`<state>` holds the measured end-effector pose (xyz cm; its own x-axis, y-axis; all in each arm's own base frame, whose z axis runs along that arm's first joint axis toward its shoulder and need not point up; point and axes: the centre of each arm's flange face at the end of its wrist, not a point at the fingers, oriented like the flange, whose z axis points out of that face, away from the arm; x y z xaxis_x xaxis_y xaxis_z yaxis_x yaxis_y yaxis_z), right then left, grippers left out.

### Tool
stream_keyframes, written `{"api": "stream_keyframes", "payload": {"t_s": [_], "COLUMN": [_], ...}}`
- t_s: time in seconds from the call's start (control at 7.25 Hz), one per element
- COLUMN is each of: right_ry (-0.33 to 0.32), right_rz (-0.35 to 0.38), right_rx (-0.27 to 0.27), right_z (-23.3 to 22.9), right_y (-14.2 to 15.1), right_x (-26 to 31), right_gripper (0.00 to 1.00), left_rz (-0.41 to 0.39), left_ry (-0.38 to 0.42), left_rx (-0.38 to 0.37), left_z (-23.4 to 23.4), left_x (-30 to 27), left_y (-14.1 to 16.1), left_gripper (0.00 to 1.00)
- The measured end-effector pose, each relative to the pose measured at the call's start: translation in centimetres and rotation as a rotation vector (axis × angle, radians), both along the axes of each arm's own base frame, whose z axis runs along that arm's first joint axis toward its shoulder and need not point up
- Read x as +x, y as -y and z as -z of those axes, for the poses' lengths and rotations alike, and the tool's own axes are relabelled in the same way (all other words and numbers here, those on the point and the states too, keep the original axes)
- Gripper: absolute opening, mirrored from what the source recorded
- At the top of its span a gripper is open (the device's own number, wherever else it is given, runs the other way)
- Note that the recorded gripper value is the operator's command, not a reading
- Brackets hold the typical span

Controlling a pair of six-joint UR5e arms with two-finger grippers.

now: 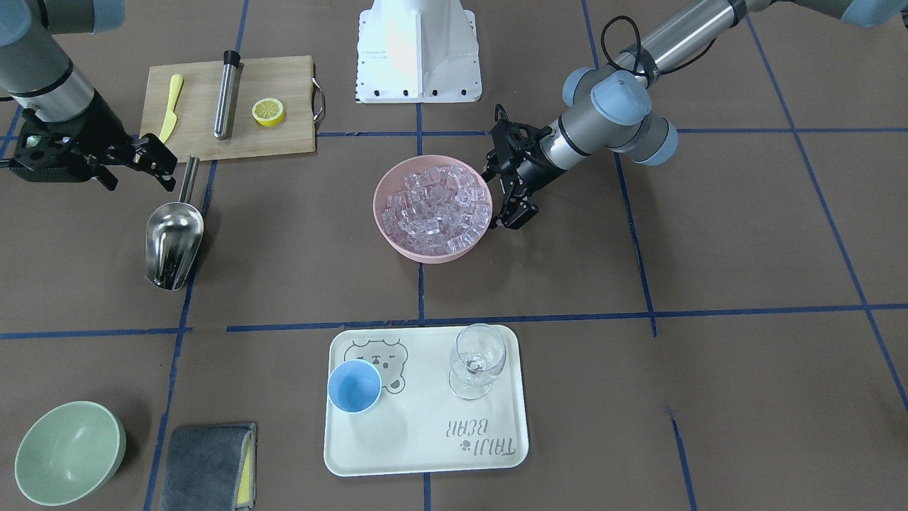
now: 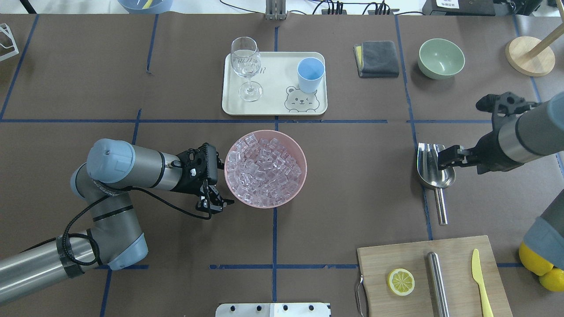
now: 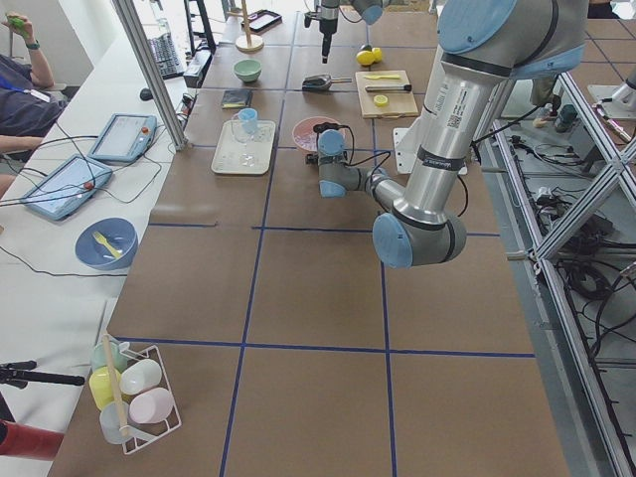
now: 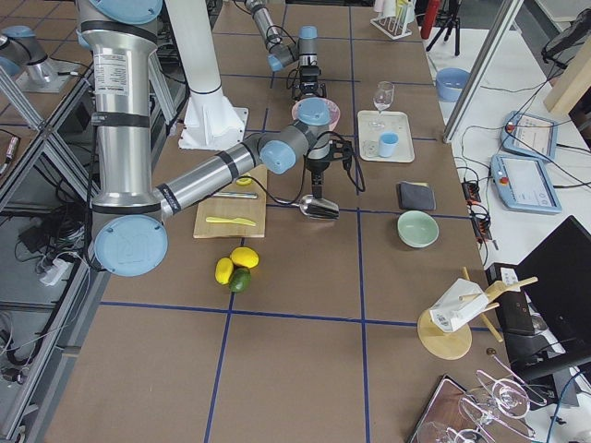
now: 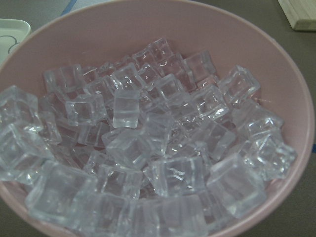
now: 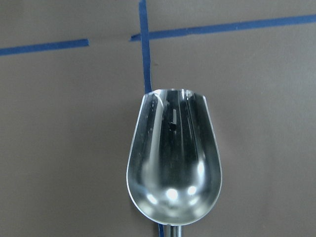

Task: Put ice in cup with scoop
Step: 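Grasp the metal scoop handle with the right gripper, left gripper holding the bowl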

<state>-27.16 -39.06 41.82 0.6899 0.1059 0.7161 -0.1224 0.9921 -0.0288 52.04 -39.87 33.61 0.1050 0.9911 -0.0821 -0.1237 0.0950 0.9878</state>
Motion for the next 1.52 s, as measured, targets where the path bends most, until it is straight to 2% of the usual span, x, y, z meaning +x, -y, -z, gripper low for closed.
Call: {"api": "stream_keyframes", "payload": {"t_s": [0.14, 0.28, 0.41, 0.97, 1.52], "right_ry": [-0.03, -0.053, -0.067, -0.103, -0.103], "right_rz": [0.015, 0.039, 0.058, 0.088, 0.104], "right_rx": [-0.014, -0.016, -0.02, -0.04, -0.039], "right_z": [-0.9, -1.6, -2.1, -4.3, -4.3], "right_y": [-1.8, -3.3, -4.2, -4.7, -5.1], "right_x": [-2.3, -4.1, -5.3, -7.3, -7.8], "right_gripper": [0.99, 0.89, 0.84, 0.59, 0.55], "left_rz": [0.001, 0.001, 0.002, 0.002, 0.002], "left_ry": [0.0, 0.0, -0.001, 0.0, 0.002], "left_rx": [0.0, 0.0, 0.0, -0.001, -0.002], "left_z": [0.0, 0.0, 0.0, 0.0, -0.1], "left_x": [0.0, 0.0, 0.0, 0.0, 0.0], "left_y": [0.0, 0.0, 0.0, 0.1, 0.1], "left_gripper": [1.0, 1.0, 1.0, 1.0, 1.0]}}
